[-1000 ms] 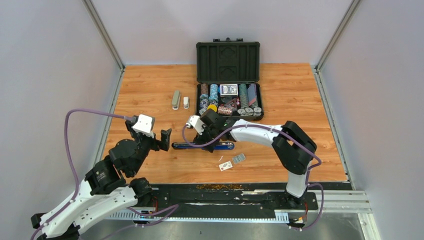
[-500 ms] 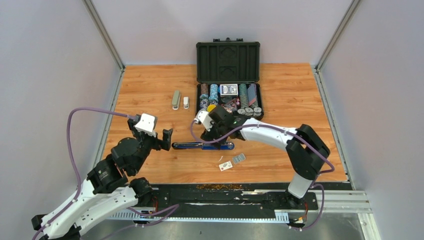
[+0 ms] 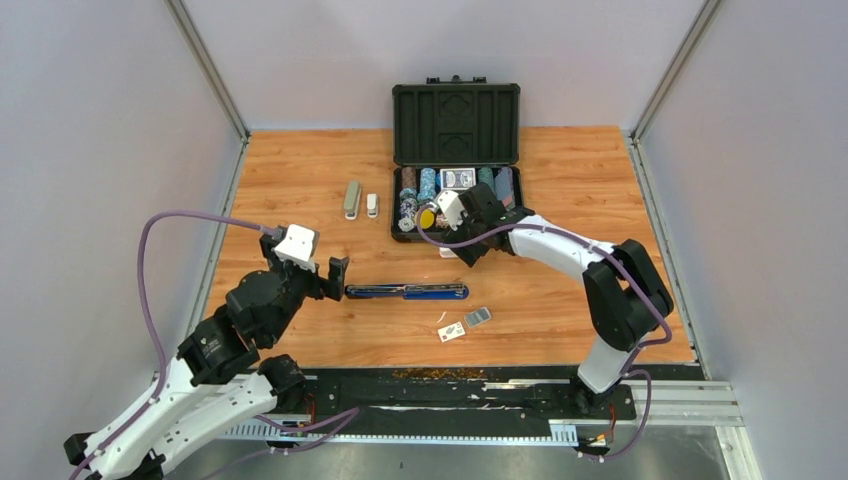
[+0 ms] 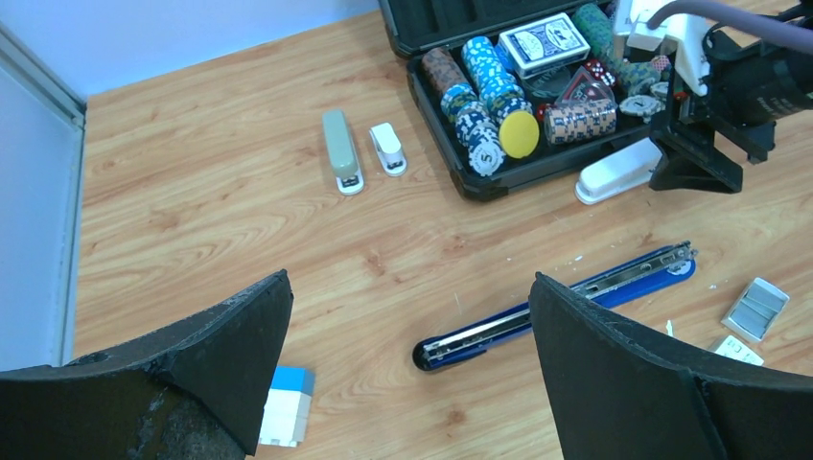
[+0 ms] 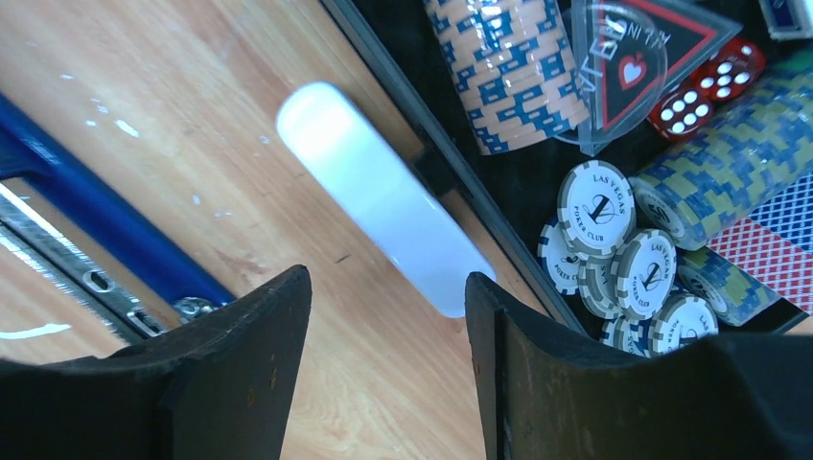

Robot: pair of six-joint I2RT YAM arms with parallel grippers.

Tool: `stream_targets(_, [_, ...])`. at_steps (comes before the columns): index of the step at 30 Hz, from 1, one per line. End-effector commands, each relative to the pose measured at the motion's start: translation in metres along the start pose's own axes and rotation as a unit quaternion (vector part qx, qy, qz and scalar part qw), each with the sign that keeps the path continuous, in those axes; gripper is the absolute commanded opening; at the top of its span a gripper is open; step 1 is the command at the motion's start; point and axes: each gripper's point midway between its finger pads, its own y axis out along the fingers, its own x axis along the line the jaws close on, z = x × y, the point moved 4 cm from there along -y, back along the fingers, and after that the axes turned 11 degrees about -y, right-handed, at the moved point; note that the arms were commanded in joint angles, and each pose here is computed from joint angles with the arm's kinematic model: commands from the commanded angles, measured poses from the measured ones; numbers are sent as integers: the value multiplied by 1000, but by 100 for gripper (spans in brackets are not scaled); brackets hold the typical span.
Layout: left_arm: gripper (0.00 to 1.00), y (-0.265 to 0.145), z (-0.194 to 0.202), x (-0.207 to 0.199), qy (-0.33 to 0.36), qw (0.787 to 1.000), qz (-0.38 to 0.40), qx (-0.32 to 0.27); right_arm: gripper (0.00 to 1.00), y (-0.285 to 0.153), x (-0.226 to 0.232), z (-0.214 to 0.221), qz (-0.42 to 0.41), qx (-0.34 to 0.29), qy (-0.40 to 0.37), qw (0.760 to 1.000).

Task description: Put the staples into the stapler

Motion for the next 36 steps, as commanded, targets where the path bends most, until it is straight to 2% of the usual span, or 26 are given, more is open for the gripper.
stream_targets(1, [100,3,-8,-5,-8,1000,12,-14,60,10,-12,3,15,8,-12,1000])
stream_targets(8, [100,4,-7,-8,-8,1000,21,-10,56,24,-8,9,-4,20,-17,1000])
stream_targets(20, [100,5,-6,-10,-9,999,31,-6,51,1,29,3,-87,-1,-7,996])
stream_targets(24, [100,7,-4,-12,-7,999,37,-2,50,0,28,4,-74,-2,-7,997])
stream_targets(33, [100,8,-2,-16,-3,999,47,4,29,13,25,17,-55,30,-2,998])
stream_targets(36, [100,9,-1,-17,2,999,51,5,15,7,24,13,-49,21,-1,999])
